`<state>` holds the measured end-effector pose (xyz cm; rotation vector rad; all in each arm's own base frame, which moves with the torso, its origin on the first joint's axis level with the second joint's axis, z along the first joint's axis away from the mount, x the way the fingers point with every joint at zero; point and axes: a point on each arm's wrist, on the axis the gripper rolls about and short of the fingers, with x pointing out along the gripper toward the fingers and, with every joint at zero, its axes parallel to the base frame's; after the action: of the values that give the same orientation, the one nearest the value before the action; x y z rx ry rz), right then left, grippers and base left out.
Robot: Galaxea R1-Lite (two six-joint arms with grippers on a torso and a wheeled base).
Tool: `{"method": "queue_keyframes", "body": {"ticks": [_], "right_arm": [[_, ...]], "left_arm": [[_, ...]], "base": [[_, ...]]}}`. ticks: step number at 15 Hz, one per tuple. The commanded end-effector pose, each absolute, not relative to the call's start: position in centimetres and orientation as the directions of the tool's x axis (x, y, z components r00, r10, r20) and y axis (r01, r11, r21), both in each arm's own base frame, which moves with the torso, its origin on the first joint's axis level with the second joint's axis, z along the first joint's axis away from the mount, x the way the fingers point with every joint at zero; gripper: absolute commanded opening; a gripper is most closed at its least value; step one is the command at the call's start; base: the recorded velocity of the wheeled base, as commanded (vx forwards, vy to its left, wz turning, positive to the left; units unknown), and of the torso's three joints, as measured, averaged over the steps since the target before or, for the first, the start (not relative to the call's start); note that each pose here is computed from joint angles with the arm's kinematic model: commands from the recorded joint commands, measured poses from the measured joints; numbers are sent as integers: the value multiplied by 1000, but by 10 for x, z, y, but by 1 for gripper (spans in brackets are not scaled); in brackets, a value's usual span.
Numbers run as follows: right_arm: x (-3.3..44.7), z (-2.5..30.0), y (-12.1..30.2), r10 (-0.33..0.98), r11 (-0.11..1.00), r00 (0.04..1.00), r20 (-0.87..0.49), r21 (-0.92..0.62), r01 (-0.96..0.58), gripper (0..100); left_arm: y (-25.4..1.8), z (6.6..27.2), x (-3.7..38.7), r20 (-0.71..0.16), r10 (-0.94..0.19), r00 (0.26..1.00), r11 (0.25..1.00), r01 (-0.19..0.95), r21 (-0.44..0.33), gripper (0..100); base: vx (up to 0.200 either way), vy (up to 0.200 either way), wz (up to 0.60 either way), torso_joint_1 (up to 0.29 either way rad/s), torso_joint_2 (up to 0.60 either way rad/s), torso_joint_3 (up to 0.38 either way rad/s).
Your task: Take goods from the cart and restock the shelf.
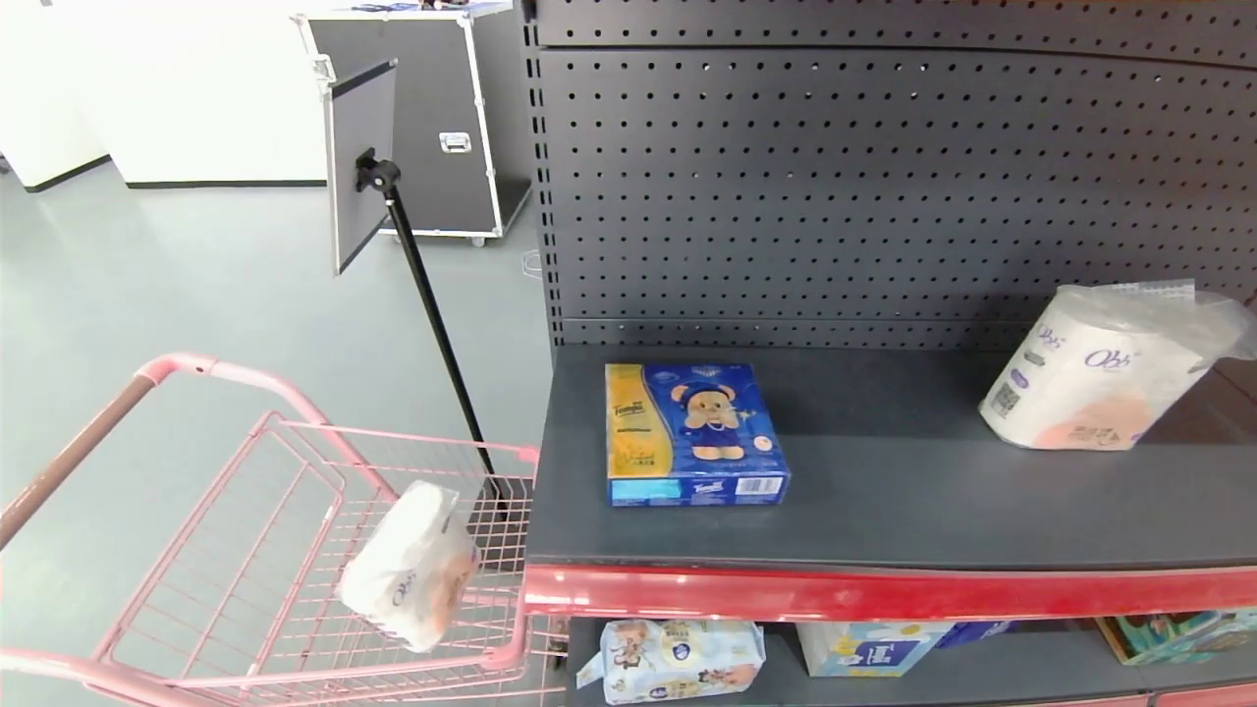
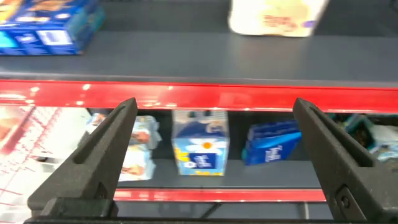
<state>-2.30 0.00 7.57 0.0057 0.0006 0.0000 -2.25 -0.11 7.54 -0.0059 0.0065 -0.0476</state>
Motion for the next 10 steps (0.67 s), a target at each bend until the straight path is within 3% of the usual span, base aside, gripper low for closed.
{"method": "queue_keyframes", "body": {"ticks": [1,3,10], "right_arm": [[-23,76,0,2,1000,1000,-2,6,-2,100],[-23,76,0,0,1000,1000,-2,6,0,100],[-23,76,0,-3,1000,1000,-2,6,3,100]], "left_arm": [[-1,75,-22,-6,-48,999,999,47,-6,100],[-1,75,-22,-6,-48,999,999,47,-6,100],[-1,75,-22,-6,-48,999,999,47,-6,100]], "base": [[0,200,0,2,2,-2],[0,200,0,5,2,2],[0,0,0,-17,40,23]]}}
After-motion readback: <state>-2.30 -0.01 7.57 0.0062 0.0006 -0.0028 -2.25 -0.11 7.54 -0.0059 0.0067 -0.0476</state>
